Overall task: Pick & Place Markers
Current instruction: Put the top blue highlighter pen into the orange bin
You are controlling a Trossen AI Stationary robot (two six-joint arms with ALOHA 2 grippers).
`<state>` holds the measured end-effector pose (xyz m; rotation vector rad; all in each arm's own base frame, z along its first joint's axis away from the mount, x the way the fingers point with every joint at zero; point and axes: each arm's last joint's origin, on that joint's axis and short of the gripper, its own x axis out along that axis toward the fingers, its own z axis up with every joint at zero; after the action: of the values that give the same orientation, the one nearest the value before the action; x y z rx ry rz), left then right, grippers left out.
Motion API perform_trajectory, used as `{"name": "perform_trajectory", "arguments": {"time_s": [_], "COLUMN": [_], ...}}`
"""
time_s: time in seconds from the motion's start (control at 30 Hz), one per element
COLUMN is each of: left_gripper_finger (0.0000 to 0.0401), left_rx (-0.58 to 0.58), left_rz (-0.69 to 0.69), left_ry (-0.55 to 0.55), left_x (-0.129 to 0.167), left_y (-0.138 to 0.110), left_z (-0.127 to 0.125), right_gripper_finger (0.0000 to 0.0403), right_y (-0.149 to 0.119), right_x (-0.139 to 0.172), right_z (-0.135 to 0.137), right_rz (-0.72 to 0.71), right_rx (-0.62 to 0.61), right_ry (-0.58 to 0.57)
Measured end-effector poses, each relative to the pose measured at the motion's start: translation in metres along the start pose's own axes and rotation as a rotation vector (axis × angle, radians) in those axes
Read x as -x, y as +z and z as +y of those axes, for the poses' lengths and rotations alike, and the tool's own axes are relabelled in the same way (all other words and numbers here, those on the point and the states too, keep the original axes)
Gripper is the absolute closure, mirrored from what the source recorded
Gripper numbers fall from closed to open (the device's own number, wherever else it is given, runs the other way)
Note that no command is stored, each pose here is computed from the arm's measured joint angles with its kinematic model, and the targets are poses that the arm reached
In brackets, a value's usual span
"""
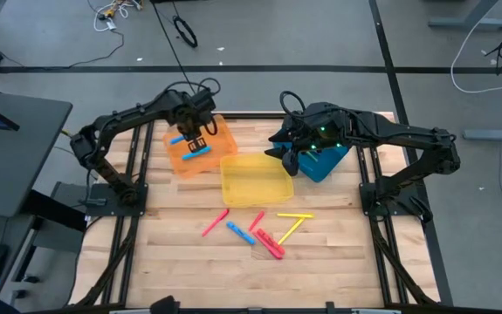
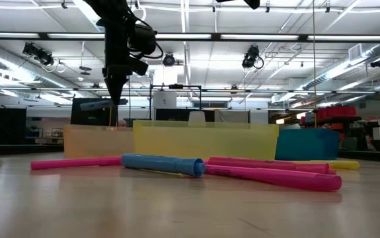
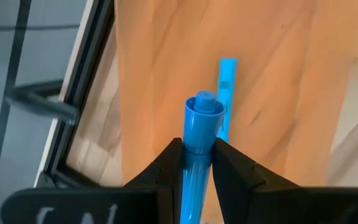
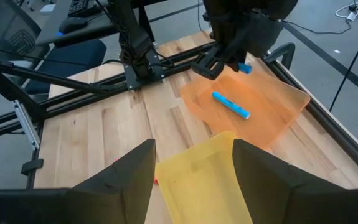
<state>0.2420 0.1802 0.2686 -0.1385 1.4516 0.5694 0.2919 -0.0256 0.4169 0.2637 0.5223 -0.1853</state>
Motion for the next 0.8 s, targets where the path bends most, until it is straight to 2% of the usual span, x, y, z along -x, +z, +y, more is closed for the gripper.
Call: {"name": "perform_trajectory", "arguments": {"time_s": [0.1, 0.6, 0.8], "left_gripper_finger": [0.033, 0.033, 0.033], "left_rx": [-0.007, -0.062, -0.051], "left_rz": [-0.021, 0.13, 0.097], "left_ry": [-0.018, -0.101, -0.136], "left_x": [-0.006, -0.074, -0.086], "left_y": [0.005, 0.026, 0.03], "left_z": [0.003, -0.002, -0.001], "right_gripper_finger": [0.0187, 0.0187, 0.0187], "right_y": [0.0, 0.0, 0.0], "right_x": [0.0, 0.0, 0.0], "right_z": [0.0, 0.0, 0.0], "right_rz": [0.0, 0.0, 0.0], "right_rx": [0.001, 0.001, 0.0], "right_ry": [0.0, 0.0, 0.0]}}
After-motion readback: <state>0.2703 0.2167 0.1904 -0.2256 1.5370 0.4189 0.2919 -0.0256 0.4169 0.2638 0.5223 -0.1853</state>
